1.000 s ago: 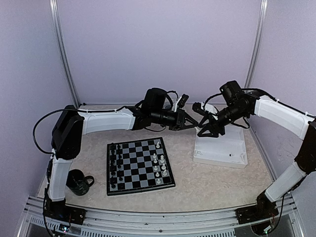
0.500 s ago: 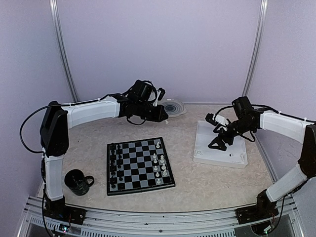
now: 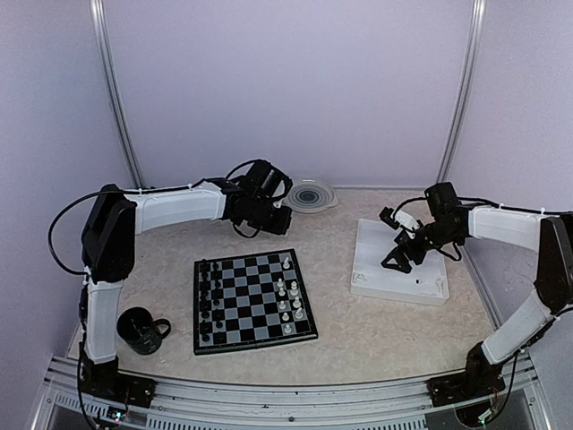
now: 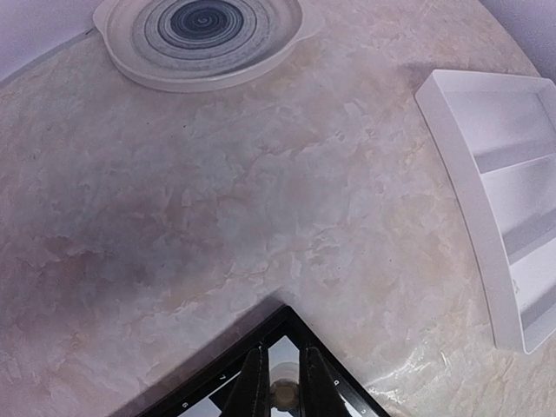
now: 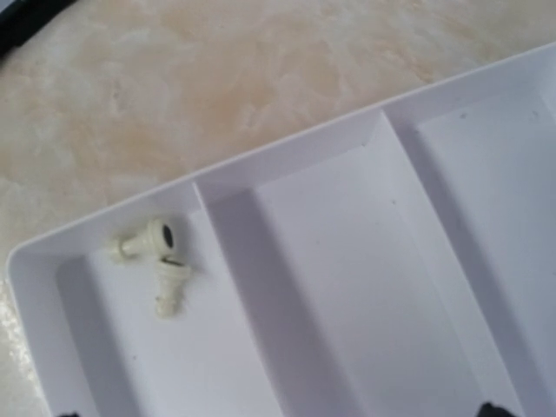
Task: Set up the chess pieces on the board
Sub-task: Place the rook at h1.
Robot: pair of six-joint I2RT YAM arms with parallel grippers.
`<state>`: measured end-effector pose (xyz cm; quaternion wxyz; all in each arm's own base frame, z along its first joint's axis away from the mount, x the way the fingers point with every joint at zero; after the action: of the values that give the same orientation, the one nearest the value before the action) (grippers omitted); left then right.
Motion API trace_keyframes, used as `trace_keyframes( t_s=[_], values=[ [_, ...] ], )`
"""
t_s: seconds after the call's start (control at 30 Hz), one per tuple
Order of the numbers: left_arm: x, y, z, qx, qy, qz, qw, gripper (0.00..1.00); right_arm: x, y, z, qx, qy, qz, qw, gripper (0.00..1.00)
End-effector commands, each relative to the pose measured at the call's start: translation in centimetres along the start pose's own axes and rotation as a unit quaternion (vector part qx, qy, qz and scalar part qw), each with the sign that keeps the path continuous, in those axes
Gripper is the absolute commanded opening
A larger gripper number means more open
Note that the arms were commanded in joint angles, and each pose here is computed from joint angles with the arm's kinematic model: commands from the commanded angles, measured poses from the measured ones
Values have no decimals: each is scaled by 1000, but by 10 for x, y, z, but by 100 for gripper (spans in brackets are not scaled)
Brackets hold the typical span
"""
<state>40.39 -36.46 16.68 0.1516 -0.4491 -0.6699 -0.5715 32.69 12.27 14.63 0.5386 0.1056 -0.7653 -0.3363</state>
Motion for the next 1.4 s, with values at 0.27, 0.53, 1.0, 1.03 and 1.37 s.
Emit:
trace_keyframes(
  t_s=[0.27,0.53,1.0,1.03,1.37],
  values=[
    [-32,-40,5,-15,28,50,998,5,-7,8,-4,-8,35,-13,999,99],
    [-42,-54,2,-14,26,67,997,6,-7,8,-3,-9,39,-12,999,99],
    [-47,-59,10,-14,51,70,996,10,-6,8,0,-10,46,-13,999,99],
    [-47,-59,10,-14,51,70,996,10,-6,7,0,-10,46,-13,999,99],
    [-52,-61,11,-12,53,73,996,14,-8,6,1,-11,49,-11,999,99]
  ],
)
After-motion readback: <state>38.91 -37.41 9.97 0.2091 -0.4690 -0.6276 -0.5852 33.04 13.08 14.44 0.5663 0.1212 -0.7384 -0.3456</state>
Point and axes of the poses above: each gripper's point midway between its finger pads, its own x axis back along the fingers, its own z axis along the line the jaws close on, y = z × x, the point moved 5 cm from there along x, back along the fingers, and after that the axes turned 14 degrees about x, right-handed, at the moved point
